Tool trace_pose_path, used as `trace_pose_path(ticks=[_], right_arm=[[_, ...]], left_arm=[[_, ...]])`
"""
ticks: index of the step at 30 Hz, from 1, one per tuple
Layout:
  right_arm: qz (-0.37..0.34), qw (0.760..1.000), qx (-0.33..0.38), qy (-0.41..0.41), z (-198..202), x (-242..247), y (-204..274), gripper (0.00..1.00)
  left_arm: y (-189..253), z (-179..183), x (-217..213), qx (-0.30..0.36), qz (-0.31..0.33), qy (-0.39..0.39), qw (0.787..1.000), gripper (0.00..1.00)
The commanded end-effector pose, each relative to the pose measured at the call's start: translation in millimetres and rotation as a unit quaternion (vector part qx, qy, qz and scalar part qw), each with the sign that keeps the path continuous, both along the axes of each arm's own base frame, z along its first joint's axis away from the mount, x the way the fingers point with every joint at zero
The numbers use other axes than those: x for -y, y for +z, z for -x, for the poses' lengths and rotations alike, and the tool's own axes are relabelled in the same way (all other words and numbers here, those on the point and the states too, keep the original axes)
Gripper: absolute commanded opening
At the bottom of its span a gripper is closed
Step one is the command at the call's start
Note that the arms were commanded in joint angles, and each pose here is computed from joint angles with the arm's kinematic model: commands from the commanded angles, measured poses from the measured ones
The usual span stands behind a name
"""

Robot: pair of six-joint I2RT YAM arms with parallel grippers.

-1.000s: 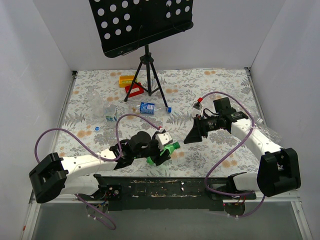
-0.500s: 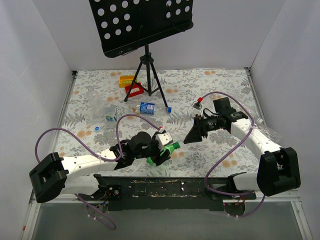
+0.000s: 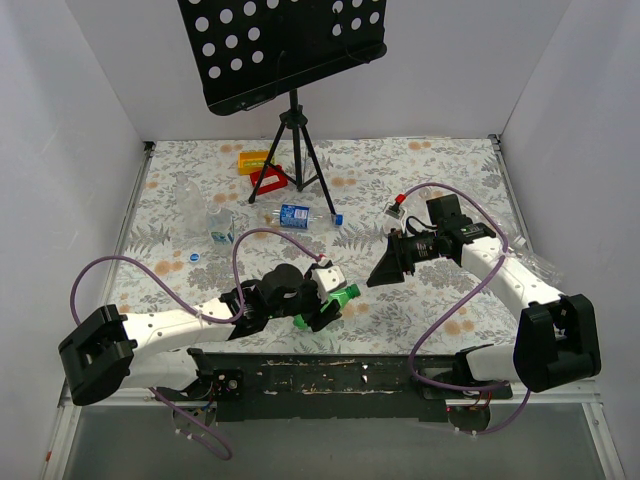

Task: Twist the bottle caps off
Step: Unscrew the bottle cap from the plastic bottle.

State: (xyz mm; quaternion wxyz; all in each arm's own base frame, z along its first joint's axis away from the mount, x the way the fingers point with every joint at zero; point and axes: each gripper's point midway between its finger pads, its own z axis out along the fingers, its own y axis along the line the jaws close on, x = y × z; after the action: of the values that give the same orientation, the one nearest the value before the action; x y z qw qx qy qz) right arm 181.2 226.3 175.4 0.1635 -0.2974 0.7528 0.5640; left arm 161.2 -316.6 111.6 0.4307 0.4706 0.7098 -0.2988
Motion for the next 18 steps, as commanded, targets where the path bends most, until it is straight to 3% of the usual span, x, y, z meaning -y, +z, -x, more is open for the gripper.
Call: trace_pose_path(ticks=[1,18], right_arm=[[-0.014,1.0,-0.008,0.005,3.0,-1.0,1.5,0.77],[-0.017,1.0,-0.018,0.006,3.9,-1.3,1.6,0.77]], left_arm=[[17.4,-3.1,4.8,0.024,0.02,-0.001,1.0,0.1],[16.6,-2.6,4.3,0.025,0.018,-0.001,1.0,0.1]])
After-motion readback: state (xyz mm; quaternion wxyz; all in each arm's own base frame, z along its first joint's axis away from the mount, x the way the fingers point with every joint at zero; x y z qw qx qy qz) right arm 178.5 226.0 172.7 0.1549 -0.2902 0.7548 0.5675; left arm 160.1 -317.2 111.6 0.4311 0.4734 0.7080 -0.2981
